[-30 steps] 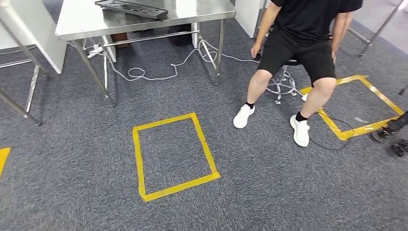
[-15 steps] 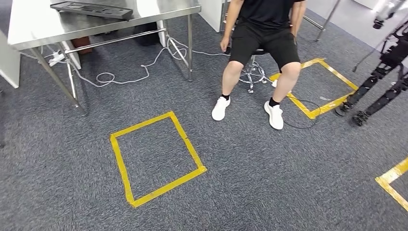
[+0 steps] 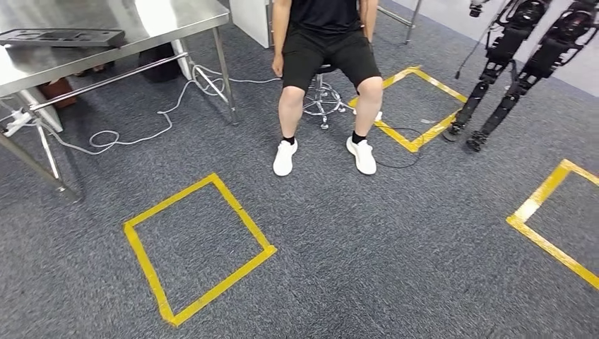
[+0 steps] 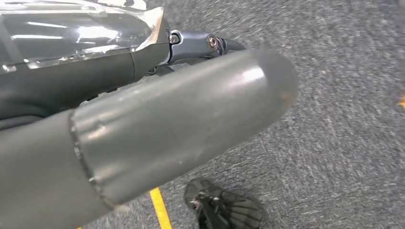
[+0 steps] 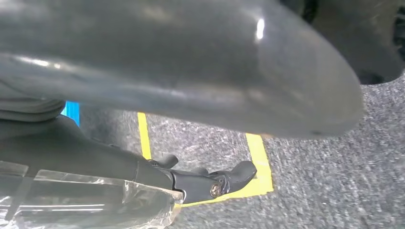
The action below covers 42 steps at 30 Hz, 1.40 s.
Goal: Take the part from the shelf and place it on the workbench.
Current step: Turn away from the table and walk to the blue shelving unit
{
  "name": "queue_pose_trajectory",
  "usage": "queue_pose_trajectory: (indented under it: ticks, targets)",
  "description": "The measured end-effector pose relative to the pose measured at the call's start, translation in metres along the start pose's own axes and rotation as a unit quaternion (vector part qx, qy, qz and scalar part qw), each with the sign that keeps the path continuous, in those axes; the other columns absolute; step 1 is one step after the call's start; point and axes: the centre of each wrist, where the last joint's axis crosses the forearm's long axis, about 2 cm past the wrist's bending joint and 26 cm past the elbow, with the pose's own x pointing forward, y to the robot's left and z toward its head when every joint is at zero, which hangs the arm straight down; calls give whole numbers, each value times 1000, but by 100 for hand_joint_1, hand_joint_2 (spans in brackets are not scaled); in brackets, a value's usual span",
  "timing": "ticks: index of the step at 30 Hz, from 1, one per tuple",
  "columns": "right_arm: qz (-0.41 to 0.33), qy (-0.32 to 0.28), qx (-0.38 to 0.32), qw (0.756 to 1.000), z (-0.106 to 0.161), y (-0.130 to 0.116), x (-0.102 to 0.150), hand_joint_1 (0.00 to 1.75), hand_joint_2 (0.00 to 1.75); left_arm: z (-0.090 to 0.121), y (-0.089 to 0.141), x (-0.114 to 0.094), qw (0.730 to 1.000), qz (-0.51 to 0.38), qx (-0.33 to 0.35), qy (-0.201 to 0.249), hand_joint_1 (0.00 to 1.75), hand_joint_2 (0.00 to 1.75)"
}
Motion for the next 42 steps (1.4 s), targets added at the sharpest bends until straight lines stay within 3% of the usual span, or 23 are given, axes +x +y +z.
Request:
queue_pose_trajectory:
  ticks: [7,16,23,30,42]
  targets:
    - [6,20,5,1000,0,-1,-1,0,0,3,-5,-2,1000,-11,-12,21,0,0]
    - [51,40,35,997,-1,-4,0,0,0,15,-30,-6,994,-50,-66,71,0,0]
    - [68,43,35,996,-1,-12,-2,0,0,17,-39,-3,994,-46,-67,78,0,0]
    - [81,41,43,995,-1,-12,-5,0,0,21,-41,-7,991,-33,-36,126,0,0]
    - [67,27,29,997,1,-18,-18,0,0,18,-30,-13,994,-20,-58,95,0,0]
